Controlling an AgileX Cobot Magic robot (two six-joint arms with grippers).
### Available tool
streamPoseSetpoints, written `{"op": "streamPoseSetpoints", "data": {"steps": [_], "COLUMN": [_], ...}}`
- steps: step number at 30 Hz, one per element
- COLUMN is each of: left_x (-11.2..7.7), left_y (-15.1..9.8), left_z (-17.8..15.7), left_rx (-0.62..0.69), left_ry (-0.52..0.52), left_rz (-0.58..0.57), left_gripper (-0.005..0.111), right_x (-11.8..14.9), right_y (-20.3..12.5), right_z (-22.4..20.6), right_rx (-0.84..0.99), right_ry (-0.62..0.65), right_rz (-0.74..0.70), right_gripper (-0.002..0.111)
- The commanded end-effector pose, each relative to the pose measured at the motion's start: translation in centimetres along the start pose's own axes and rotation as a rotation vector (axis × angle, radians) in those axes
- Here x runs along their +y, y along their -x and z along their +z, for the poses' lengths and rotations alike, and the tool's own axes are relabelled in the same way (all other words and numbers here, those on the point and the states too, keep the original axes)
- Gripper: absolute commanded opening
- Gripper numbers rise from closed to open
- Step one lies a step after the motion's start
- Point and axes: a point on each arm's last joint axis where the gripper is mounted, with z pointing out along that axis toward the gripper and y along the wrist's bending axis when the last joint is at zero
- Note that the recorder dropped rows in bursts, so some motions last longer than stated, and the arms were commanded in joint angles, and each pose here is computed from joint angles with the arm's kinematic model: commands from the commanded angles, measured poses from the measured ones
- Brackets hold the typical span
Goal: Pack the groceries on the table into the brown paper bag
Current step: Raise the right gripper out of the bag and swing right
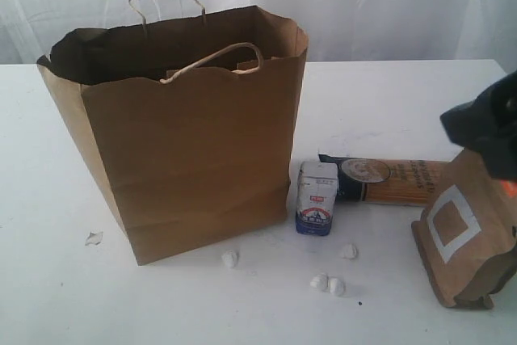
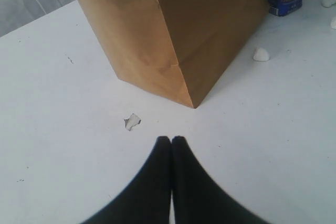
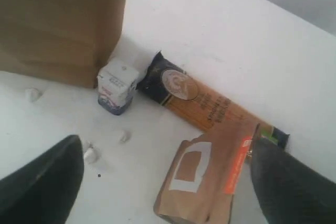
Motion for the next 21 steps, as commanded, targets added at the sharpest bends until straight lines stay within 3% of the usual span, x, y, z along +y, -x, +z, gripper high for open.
{"op": "streamPoseSetpoints", "data": {"steps": [1, 7, 15, 17, 21], "left_x": [0.0, 0.0, 0.0, 0.0, 0.0], "left_y": [-0.1, -0.1, -0.1, -0.1, -0.1], "left_z": [0.0, 0.0, 0.0, 0.0, 0.0], "left_rx": [0.000, 0.000, 0.000, 0.000, 0.000], "left_ry": [-0.002, -0.002, -0.002, -0.002, -0.002], "left_rz": [-0.004, -0.004, -0.004, -0.004, -0.004], "left_gripper": [0.000, 0.000, 0.000, 0.000, 0.000], "right_x": [1.3, 2.6, 4.6, 5.0, 5.8], "right_y": [-1.3, -1.6, -0.7, -0.6, -0.4], "right_z": [2.2, 4.2, 4.7, 4.7, 5.2], "right_rx": [0.020, 0.023, -0.046, -0.056, -0.067], "right_ry": [0.042, 0.080, 0.268, 0.296, 0.353], "right_rz": [0.013, 0.019, 0.031, 0.015, -0.071], "right_gripper": [0.080, 0.075, 0.007, 0.000, 0.000]}}
